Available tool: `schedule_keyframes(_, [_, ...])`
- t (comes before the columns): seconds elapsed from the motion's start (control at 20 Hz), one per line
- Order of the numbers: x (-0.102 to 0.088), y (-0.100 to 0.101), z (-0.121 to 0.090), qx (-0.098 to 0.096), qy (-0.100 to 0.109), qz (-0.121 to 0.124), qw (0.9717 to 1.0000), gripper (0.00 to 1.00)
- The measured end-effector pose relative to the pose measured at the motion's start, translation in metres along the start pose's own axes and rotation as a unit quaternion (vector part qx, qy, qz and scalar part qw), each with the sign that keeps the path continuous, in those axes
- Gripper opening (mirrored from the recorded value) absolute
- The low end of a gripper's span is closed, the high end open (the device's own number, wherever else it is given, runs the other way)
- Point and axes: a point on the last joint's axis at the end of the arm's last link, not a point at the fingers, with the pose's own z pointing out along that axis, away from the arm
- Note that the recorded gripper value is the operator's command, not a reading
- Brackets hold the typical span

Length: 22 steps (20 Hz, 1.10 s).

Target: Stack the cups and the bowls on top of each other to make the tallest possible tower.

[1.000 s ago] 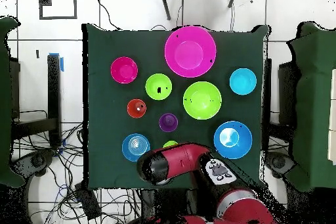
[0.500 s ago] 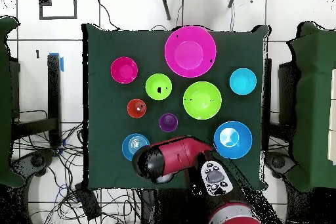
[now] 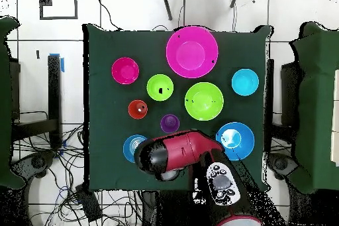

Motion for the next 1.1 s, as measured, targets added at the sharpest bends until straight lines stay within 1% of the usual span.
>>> schedule_keyframes(0.2, [-0.006,-0.002,0.000,0.004,-0.002,0.000,1.0000,1.00])
schedule_keyframes(0.35, [-0.011,0.005,-0.001,0.012,-0.002,-0.008,0.9999,1.00])
schedule_keyframes(0.65, [-0.016,0.017,-0.003,0.020,-0.002,-0.019,0.9996,1.00])
schedule_keyframes(0.85, [-0.018,0.024,-0.003,0.022,0.001,-0.022,0.9995,1.00])
schedule_keyframes(1.1, [-0.018,0.026,0.001,0.020,0.007,-0.018,0.9996,1.00])
